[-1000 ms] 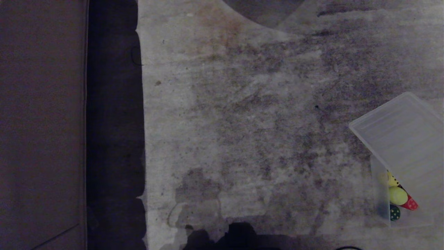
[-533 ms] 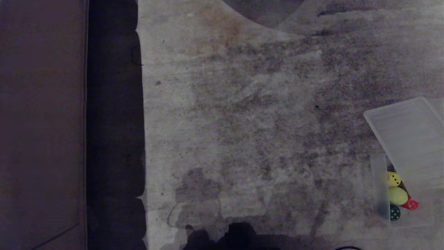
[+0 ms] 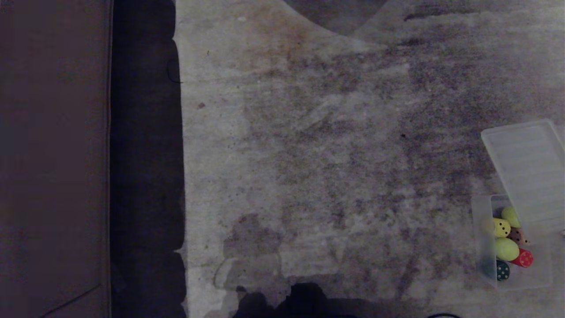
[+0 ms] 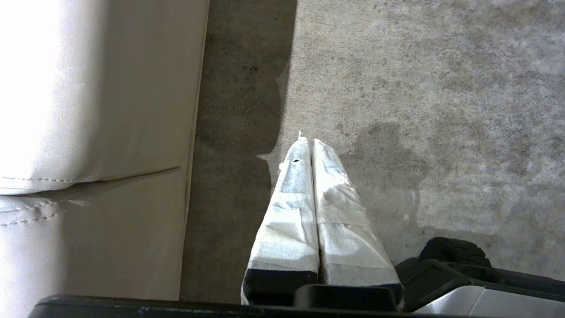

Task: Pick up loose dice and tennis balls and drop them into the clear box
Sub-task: Close the lid

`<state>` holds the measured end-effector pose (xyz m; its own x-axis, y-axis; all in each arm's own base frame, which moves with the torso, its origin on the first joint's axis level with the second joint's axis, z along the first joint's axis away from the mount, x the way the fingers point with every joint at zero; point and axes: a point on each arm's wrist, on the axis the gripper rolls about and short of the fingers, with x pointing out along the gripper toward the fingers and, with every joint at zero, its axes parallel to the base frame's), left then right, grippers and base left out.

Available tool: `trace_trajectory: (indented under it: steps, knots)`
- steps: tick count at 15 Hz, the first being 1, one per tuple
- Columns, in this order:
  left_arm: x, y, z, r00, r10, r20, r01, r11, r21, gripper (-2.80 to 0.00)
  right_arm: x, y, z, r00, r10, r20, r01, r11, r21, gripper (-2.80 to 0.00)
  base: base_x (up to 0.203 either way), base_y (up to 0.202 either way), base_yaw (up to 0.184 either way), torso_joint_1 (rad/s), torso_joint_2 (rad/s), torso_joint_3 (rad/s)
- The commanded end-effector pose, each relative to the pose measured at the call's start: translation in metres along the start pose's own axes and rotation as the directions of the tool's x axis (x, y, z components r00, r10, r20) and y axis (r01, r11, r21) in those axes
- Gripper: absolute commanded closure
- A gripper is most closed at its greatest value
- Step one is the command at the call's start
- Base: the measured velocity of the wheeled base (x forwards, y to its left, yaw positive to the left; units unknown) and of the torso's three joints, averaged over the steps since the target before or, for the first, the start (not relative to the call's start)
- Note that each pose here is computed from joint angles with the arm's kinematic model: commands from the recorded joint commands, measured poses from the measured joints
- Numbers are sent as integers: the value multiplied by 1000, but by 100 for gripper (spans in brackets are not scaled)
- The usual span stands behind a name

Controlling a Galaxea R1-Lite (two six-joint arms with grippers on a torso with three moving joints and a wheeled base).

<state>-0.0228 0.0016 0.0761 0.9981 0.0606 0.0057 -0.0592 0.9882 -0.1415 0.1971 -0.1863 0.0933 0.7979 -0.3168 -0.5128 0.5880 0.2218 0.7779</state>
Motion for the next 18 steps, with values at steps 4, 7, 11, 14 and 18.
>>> trace_trajectory:
  steps: [4,7,11,14,18]
  knots:
    - [0,0,0,1000,1,-3,-1,1000,-1,0,32,-31,22,998,-67,-11,67,996,-59,0,0,0,0,0,0,0]
    - [0,0,0,1000,1,-3,-1,1000,-1,0,53,-53,21,991,-123,-54,119,991,-68,0,0,0,0,0,0,0]
    - [0,0,0,1000,1,-2,-1,1000,-1,0,74,-87,18,980,-179,-82,177,984,-35,0,0,0,0,0,0,0]
    - [0,0,0,1000,1,-3,-1,1000,-1,0,83,-109,13,968,-222,-117,223,975,-3,0,0,0,0,0,0,0]
    - [0,0,0,1000,1,-2,-1,1000,-1,0,92,-123,13,964,-237,-123,241,970,19,0,0,0,0,0,0,0]
